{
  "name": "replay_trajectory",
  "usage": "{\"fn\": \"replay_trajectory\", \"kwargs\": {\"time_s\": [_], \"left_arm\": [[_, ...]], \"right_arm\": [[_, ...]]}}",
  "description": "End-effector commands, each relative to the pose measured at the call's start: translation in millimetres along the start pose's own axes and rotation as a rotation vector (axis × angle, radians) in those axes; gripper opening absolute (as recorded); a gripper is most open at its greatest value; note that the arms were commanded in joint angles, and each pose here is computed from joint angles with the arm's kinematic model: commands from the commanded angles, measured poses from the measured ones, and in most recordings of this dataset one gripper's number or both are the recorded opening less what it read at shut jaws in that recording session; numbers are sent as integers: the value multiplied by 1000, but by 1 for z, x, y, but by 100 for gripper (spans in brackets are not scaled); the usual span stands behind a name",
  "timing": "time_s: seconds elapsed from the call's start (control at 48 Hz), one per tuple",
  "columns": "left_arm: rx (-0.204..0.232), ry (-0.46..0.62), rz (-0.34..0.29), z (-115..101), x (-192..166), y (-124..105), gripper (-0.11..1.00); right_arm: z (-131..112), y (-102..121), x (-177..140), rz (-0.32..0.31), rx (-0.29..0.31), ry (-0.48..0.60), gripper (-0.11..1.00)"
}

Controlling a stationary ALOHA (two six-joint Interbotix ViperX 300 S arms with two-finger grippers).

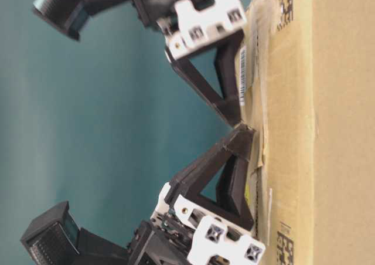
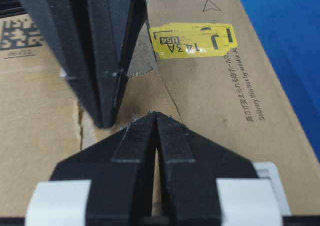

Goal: Apply tape along the seams of the closed cardboard box to seal it securely.

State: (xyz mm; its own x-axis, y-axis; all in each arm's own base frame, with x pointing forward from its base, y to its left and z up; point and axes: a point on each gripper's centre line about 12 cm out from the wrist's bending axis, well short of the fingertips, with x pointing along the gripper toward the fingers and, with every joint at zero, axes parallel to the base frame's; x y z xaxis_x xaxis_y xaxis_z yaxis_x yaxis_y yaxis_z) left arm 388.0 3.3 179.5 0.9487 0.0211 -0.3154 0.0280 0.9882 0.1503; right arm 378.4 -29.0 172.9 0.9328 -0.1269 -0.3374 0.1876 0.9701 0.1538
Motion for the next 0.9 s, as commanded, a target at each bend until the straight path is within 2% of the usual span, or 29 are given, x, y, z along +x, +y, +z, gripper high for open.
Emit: {"fn": "replay_trajectory", "kwargs": {"time_s": [0.0, 0.25, 0.437, 0.875], "left_arm": [[11, -46, -7, 13, 1, -4, 0], [11, -18, -14, 2, 2, -7, 0], [9, 33, -17, -17, 1, -8, 0], [-69, 107, 5, -52, -14, -1, 0]], "right_arm": [[10, 3, 10, 7, -5, -31, -1], [3, 15, 22, 31, -13, -9, -1], [-11, 21, 18, 44, -2, 25, -1], [-32, 28, 6, 54, 12, 79, -1]]}}
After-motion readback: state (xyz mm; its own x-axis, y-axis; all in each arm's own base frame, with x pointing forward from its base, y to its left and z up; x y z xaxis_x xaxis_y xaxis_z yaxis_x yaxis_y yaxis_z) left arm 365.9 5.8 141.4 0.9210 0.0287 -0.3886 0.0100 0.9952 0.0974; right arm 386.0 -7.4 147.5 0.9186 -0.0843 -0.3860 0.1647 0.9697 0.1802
